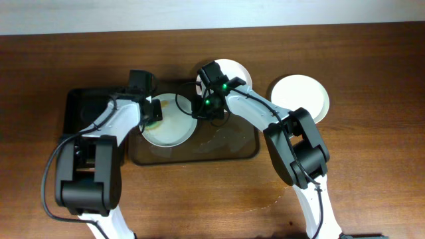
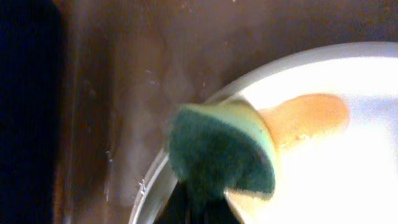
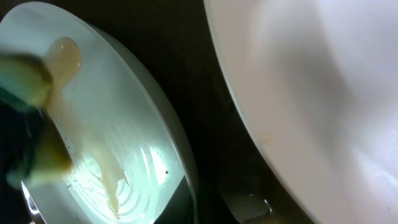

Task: Clean dirty plates on tray and stack at the side
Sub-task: 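Scrub the held plate with the sponge in the left gripper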

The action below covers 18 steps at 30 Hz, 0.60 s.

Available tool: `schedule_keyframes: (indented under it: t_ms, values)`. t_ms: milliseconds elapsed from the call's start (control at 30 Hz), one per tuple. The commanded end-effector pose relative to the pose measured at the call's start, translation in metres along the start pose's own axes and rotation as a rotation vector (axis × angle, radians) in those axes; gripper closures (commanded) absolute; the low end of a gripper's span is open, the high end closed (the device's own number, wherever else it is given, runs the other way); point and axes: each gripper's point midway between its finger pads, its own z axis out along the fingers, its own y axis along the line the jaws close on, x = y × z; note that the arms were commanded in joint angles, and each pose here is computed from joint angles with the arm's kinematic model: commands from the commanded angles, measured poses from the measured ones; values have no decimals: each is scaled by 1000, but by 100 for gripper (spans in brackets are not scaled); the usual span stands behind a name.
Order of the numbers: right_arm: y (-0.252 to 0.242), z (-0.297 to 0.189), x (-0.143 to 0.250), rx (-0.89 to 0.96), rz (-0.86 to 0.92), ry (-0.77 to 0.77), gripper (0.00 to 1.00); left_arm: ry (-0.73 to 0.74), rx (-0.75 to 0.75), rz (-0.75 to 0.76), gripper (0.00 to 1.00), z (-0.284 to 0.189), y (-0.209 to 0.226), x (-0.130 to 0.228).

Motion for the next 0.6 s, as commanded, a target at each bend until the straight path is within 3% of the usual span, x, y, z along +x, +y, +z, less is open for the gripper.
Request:
schedule_keyframes:
  t_ms: [0,33,100,133,233,333,467,567]
  values:
    - [-21,14,5,49,30,25,96,324,454,160,99,10,-61,92]
    - [-21,14,5,49,30,25,96,284,550,167,99,4,-75,82]
    - [-21,14,5,49,30,25,96,89,547,203,99,12,-79,37]
    - [-21,14,5,49,30,25,96,40,500,196,99,16,-74,25]
    - [-21,14,5,49,30,25,96,-73,136,5,100,34,-13,-12]
    - [-22,14,5,49,27,25,96,-1,-99,-62,99,4,40,-15]
    - [-17,14,8,25,2,41,96,200,-48,-19,99,-60,38,4]
    - [-8,7,7,-3,-27,41,96,213,27,-85,99,-97,59,-16]
